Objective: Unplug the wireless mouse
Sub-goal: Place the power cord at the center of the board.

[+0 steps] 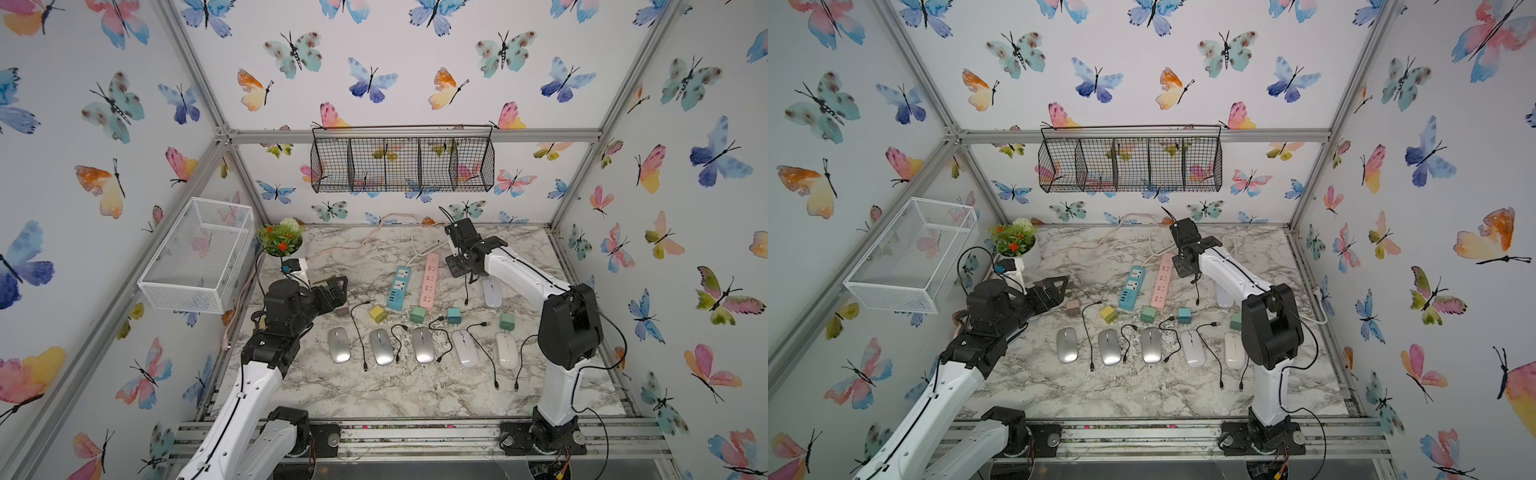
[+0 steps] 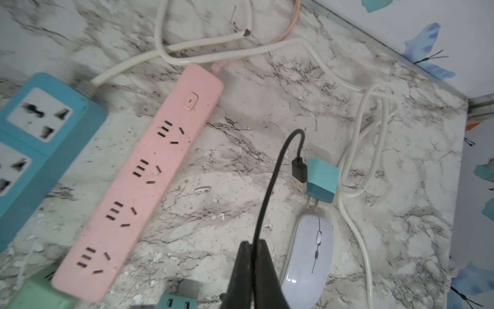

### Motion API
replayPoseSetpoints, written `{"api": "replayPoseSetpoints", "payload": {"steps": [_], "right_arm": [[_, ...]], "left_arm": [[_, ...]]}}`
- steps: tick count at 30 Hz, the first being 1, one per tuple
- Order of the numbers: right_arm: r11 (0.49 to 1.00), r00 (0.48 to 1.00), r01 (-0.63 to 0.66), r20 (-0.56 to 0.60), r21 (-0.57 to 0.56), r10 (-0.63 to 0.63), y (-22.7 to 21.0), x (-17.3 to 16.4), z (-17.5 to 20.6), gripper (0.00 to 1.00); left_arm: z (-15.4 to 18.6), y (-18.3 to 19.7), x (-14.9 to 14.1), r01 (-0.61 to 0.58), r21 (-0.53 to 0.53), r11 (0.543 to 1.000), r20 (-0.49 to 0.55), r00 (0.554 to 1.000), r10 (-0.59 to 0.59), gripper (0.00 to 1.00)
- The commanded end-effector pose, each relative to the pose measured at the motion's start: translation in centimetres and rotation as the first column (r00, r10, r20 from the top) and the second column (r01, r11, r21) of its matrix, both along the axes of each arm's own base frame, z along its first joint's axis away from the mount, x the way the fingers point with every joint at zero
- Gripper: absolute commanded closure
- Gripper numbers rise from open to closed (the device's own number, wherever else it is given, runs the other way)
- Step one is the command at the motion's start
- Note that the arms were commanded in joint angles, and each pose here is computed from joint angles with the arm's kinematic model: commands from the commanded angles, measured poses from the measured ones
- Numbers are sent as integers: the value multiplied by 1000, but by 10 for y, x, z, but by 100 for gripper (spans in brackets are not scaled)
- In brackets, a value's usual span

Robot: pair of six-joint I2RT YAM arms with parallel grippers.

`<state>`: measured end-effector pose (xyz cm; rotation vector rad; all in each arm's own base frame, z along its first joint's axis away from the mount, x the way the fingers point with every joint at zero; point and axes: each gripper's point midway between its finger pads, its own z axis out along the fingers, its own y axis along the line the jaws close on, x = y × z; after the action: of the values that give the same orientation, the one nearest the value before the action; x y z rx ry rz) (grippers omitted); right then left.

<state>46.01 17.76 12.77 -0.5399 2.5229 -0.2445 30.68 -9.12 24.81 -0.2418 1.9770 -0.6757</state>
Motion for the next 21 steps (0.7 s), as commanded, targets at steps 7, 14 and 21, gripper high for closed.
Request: {"api": "replayPoseSetpoints", "payload": {"steps": [7, 14, 21], "right_arm": [[985, 993, 17, -112, -173, -37, -27, 18, -47, 99], [982, 987, 26, -148, -187, -54, -35, 22, -71, 99], [992, 987, 27, -154, -122, -46, -31, 23, -82, 99]], "left_arm": [[9, 0, -6, 19, -6, 1000, 20, 1000, -19, 2], [6, 2, -8, 11, 3, 1000, 18, 1000, -11, 2], [-12, 6, -7, -28, -32, 999, -27, 999, 27, 2]]}}
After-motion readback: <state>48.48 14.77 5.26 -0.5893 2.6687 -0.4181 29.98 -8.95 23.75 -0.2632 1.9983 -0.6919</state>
